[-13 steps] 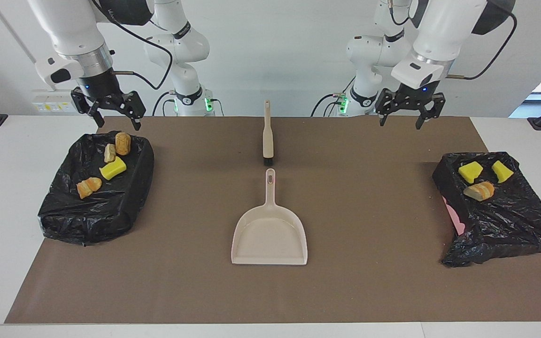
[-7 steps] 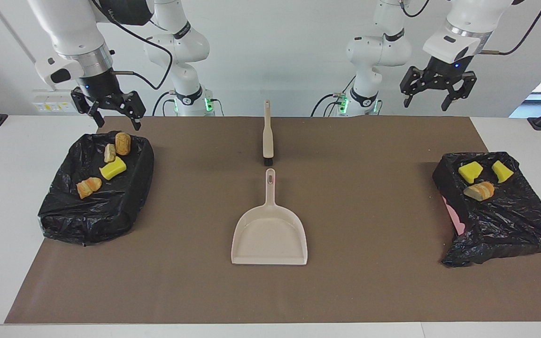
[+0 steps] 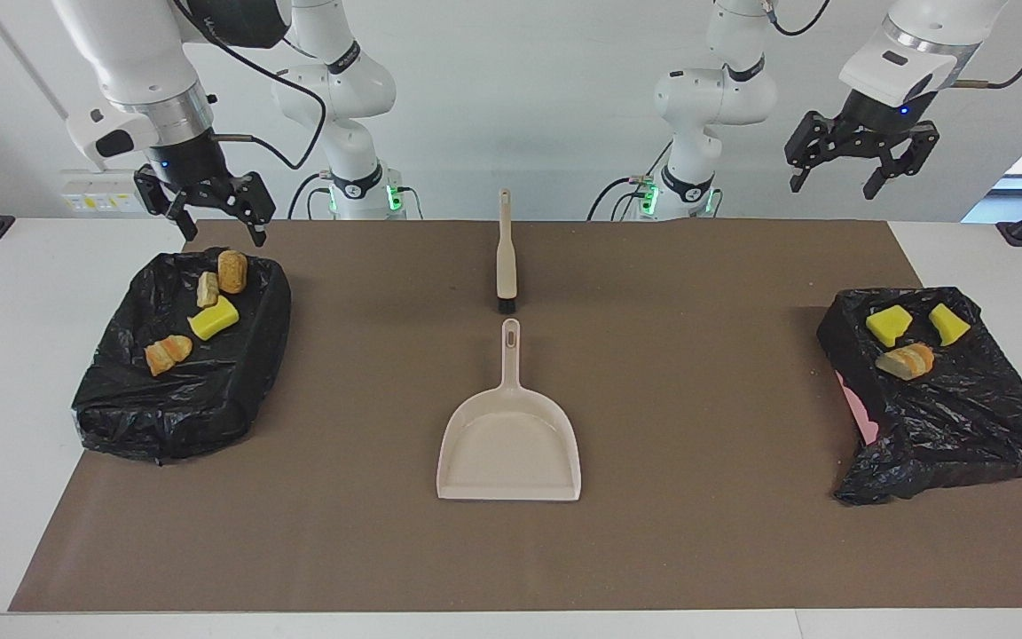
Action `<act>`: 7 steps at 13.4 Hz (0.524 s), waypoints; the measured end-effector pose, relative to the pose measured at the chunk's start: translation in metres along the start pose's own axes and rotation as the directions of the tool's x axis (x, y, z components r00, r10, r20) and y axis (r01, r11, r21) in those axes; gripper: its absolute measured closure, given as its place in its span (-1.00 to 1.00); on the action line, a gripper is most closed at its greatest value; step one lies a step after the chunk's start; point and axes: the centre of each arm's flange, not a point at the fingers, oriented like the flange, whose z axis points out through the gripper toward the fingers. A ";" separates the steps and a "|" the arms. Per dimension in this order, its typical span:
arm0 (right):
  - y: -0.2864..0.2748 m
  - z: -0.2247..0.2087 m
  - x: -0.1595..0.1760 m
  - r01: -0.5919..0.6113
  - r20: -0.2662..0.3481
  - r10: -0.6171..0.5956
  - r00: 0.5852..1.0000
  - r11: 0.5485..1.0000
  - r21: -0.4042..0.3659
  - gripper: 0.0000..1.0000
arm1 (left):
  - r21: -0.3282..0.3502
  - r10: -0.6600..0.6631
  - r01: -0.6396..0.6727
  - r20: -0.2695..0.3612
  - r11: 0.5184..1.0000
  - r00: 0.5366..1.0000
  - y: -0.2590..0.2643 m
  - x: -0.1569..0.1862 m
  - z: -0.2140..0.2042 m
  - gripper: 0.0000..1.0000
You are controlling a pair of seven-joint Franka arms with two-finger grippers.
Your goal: Sweep and dump trash in bin
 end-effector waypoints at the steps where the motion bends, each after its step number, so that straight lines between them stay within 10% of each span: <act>1: 0.000 0.000 0.000 0.000 0.000 0.000 1.000 1.000 0.000 -1.00 | -0.001 -0.003 0.003 0.000 1.000 1.000 -0.001 -0.001 -0.001 -1.00; 7: 0.000 0.000 0.000 0.000 0.000 0.000 1.000 1.000 0.000 -1.00 | -0.008 -0.013 0.013 0.008 1.000 1.000 -0.006 -0.002 0.000 -1.00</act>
